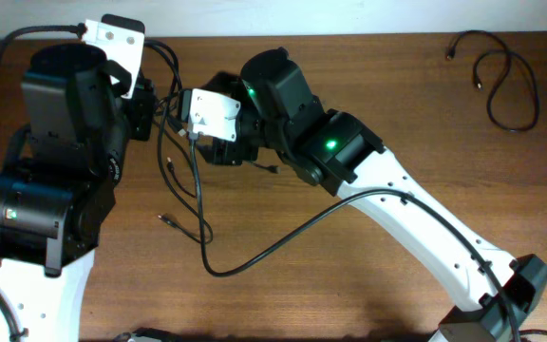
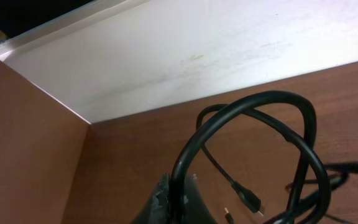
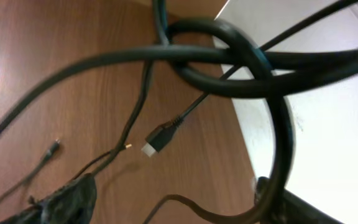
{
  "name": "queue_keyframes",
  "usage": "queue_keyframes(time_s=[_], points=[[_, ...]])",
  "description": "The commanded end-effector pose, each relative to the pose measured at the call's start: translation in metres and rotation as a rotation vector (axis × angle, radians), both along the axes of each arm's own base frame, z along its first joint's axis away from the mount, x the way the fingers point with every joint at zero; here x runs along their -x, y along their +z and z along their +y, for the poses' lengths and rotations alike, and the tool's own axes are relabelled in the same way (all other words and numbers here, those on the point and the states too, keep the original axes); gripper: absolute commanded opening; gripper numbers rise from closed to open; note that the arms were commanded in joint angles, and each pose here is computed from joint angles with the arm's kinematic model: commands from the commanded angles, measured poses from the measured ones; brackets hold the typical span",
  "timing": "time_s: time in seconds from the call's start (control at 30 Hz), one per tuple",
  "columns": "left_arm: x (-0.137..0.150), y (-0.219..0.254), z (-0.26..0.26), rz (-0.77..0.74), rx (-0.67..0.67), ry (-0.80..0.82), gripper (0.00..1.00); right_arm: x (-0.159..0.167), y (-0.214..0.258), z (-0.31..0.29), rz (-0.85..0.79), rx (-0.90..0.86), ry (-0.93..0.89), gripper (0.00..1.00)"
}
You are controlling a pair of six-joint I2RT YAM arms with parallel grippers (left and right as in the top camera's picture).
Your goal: Untangle cables
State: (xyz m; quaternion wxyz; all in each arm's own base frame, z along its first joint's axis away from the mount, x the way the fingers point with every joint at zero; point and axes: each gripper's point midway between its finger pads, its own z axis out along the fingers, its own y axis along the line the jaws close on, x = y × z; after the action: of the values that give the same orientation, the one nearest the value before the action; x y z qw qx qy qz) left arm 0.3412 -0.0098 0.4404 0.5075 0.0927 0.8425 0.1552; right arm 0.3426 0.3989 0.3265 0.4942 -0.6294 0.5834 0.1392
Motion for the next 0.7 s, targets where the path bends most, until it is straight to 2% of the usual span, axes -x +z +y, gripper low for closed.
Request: queue_keyframes(time_s=[0.0, 0.07, 0.1, 0.2, 0.43, 0.67], points=[[0.008, 0.017, 0.001, -0.052, 0.029, 0.000, 0.00, 0.003, 0.009, 0.004, -0.003, -0.023, 0.011, 0.17], [0.008, 0.017, 0.001, -0.052, 0.029, 0.000, 0.00, 0.002, 0.008, 0.003, -0.004, -0.021, 0.007, 0.06], [0.008, 0.017, 0.001, -0.050, 0.029, 0.000, 0.00, 0.002, 0.008, 0.003, -0.005, -0.020, 0.004, 0.04], [0.009, 0.015, 0.001, -0.044, 0.027, 0.000, 0.00, -0.001, 0.008, 0.001, -0.012, -0.013, -0.012, 0.04], [0.013, 0.017, 0.014, -0.048, 0.007, 0.054, 0.00, -0.029, 0.010, -0.027, -0.011, -0.010, -0.124, 0.04], [0.028, 0.024, 0.045, -0.069, 0.008, 0.145, 0.00, -0.080, 0.035, -0.108, 0.016, -0.087, -0.343, 0.04]])
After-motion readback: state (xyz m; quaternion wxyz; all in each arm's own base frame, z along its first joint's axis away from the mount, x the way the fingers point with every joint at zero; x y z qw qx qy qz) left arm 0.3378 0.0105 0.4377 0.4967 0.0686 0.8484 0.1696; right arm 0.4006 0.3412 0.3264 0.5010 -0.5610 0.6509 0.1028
